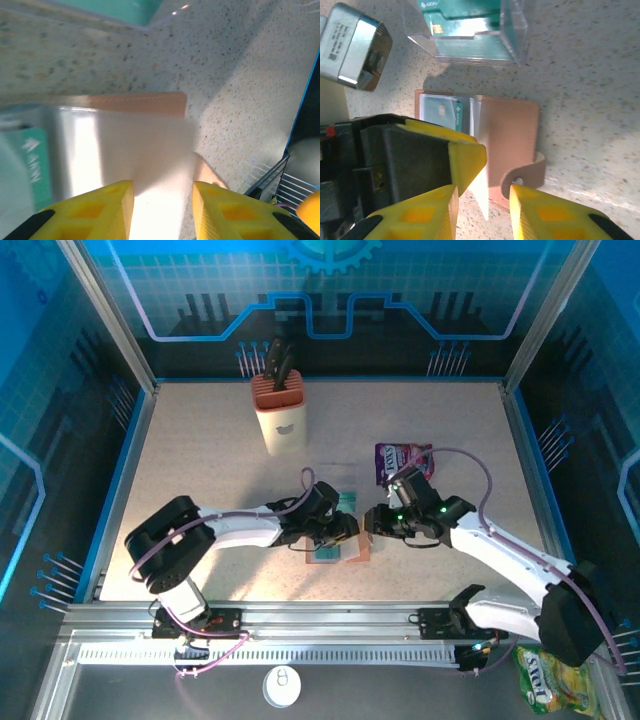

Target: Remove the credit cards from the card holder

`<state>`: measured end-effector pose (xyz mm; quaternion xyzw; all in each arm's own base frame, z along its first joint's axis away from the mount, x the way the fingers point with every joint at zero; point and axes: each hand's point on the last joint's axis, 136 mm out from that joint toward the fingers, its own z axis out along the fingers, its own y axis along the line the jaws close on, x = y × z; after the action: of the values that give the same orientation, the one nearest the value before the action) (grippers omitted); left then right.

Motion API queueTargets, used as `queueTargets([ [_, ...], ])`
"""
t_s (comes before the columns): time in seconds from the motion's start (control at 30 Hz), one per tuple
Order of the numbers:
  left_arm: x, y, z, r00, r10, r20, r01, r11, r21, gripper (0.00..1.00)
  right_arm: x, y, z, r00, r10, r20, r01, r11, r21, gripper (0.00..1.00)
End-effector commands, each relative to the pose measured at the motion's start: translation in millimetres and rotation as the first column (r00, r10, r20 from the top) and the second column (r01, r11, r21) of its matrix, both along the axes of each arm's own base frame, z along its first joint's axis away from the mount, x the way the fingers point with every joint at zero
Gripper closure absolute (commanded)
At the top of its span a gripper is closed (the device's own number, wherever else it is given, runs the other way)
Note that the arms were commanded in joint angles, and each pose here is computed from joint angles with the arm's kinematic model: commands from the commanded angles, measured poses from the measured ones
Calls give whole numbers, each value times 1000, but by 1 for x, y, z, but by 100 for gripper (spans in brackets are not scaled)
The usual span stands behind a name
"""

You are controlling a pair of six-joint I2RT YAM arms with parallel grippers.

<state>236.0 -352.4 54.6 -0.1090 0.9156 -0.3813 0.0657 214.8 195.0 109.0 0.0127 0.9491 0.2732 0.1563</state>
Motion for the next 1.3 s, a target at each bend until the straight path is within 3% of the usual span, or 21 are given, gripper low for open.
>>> queueTargets([
  [0.0, 2, -19, 7, 999, -46, 6, 46, 998, -43, 63, -4, -16, 2, 1000, -14, 0, 14, 999, -39, 67],
  [0.3, 8, -15, 9, 1000, -22, 17, 22, 999, -35, 62, -1, -4, 6, 1000, 18, -26, -17, 1000, 12, 67],
  [0.57, 12, 17, 19, 998, 38, 56, -37, 999, -26, 65, 7, 24, 11, 998, 59, -30, -56, 995, 78, 68],
  [0.97, -4, 91, 4, 988, 139, 70, -145, 985, 96, 79, 8, 82, -8, 981, 176, -79, -169, 982, 87, 70],
  [1.27, -13, 99, -15, 990, 138, 15, -139, 985, 103, 95, 6, 92, -37, 972, 183, -149, -170, 981, 95, 74],
])
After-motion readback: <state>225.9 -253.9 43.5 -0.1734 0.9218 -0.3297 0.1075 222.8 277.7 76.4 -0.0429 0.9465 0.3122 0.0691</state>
